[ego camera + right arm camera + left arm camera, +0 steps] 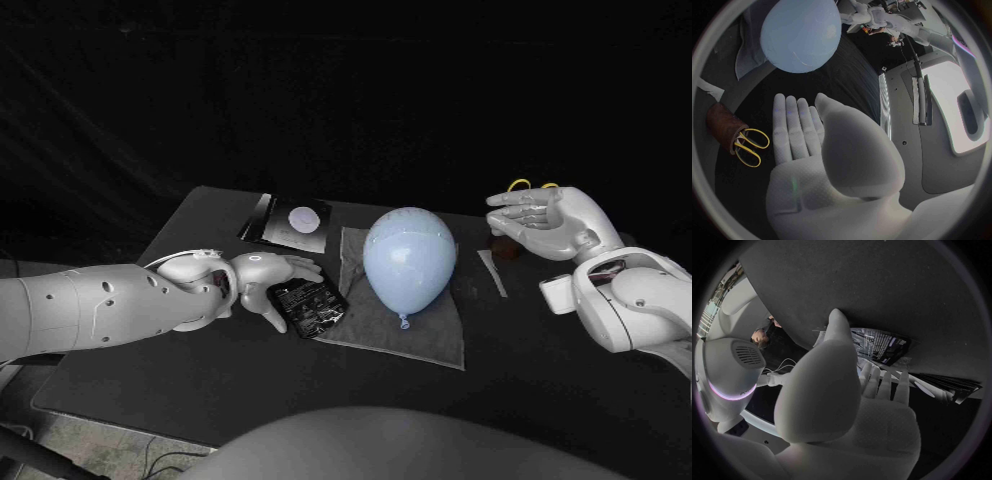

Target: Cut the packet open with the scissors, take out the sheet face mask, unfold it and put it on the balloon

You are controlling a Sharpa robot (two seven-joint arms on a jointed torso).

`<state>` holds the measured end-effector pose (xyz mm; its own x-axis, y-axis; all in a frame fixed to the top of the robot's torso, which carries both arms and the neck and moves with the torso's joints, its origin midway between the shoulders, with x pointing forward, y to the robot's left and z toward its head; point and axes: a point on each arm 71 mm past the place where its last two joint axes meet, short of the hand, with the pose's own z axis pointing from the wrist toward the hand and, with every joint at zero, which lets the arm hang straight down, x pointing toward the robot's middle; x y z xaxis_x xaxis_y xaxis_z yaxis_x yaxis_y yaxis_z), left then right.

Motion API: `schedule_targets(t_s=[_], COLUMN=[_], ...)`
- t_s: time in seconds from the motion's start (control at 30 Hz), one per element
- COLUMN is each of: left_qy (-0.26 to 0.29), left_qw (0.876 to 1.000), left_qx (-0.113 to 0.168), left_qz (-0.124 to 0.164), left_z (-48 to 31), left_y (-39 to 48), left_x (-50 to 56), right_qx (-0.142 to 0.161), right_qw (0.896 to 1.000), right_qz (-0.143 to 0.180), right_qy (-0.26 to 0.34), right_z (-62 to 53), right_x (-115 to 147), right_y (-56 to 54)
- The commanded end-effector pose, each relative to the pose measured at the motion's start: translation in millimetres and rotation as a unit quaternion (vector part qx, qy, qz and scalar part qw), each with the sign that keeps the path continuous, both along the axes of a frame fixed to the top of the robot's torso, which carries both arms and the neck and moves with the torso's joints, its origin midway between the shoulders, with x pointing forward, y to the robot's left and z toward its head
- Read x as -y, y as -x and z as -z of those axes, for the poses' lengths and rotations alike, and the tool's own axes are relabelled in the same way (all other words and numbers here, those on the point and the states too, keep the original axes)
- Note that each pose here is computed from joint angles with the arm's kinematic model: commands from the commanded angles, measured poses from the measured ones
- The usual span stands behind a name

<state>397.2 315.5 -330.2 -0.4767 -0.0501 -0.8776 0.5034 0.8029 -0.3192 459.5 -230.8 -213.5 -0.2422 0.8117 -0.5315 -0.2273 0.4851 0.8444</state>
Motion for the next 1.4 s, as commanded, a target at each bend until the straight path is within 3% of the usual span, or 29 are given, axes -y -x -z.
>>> schedule_targets(t_s=[0.03,0.37,0.63,0.93,1.4], left_qy=[-0.012,-0.006,-0.031,-0.043,-0.05], left_qw=[1.0,1.0,0.999,0.998,0.997], left_qx=[-0.008,-0.016,-0.031,-0.042,-0.05], left_qz=[0.011,0.024,0.013,0.017,0.013], left_z=[1.1,4.0,11.8,19.2,21.7], left_y=[2.0,3.5,-0.5,-0.7,0.2], left_x=[-0.6,8.5,10.3,20.0,20.9], right_qx=[-0.004,-0.007,-0.007,-0.01,-0.013], right_qw=[1.0,1.0,1.0,1.0,1.0], right_qz=[-0.008,-0.011,-0.014,-0.017,-0.02], right_qy=[-0.002,-0.004,-0.006,-0.007,-0.009], right_z=[0.5,1.0,1.0,1.1,1.3], right_x=[-1.6,-3.9,-6.2,-6.8,-7.1], right_y=[0.1,0.1,0.3,0.8,1.2])
